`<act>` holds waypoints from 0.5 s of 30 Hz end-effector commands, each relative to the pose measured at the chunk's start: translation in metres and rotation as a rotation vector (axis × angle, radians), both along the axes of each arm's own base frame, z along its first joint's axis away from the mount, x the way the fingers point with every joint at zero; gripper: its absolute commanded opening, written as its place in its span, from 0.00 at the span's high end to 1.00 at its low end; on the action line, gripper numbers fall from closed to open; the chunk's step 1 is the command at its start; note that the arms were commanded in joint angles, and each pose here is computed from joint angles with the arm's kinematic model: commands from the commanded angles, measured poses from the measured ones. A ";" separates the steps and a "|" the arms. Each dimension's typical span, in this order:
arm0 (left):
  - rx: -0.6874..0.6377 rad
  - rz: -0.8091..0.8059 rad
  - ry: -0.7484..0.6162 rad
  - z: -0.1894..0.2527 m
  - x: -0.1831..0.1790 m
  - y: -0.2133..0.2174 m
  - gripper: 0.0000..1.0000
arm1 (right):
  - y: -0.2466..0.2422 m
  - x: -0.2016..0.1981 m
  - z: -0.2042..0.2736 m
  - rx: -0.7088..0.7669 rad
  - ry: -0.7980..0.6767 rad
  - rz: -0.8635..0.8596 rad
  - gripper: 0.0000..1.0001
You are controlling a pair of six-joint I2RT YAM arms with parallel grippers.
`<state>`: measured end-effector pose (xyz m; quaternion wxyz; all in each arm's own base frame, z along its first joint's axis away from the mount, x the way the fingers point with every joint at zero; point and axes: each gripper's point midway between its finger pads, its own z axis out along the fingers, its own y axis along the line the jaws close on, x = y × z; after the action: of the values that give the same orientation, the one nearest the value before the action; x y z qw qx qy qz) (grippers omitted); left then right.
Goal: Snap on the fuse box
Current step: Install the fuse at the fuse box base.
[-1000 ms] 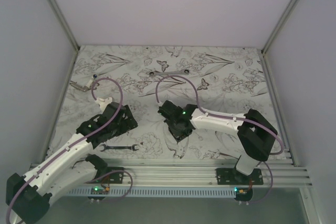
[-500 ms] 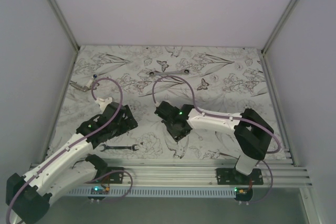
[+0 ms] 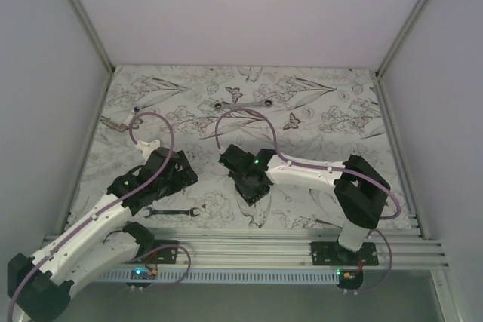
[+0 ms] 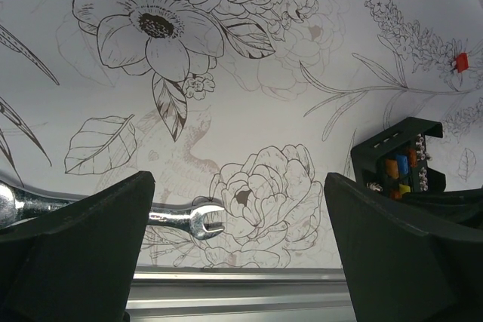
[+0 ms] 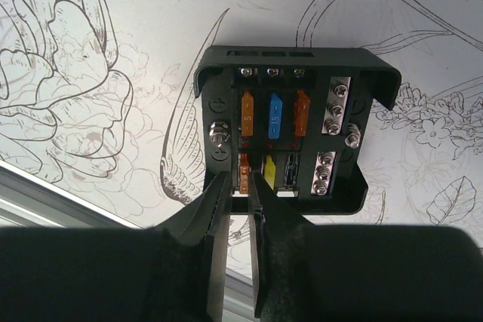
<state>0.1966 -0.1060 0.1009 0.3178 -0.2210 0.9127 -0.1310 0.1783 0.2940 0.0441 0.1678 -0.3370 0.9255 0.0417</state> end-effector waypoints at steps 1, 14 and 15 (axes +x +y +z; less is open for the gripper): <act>0.005 -0.003 0.035 -0.007 -0.009 0.003 0.01 | 0.010 -0.002 0.023 0.059 -0.014 0.003 0.78; 0.001 -0.008 0.038 -0.006 -0.008 0.002 0.01 | -0.004 -0.004 0.010 0.012 0.001 -0.012 0.82; 0.001 -0.009 0.039 -0.006 -0.008 0.001 0.01 | -0.004 -0.004 0.009 0.009 0.003 -0.010 0.83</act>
<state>0.1953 -0.1082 0.1008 0.3135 -0.2188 0.9139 -0.1362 0.1756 0.2918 0.0530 0.1695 -0.3368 0.9250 0.0479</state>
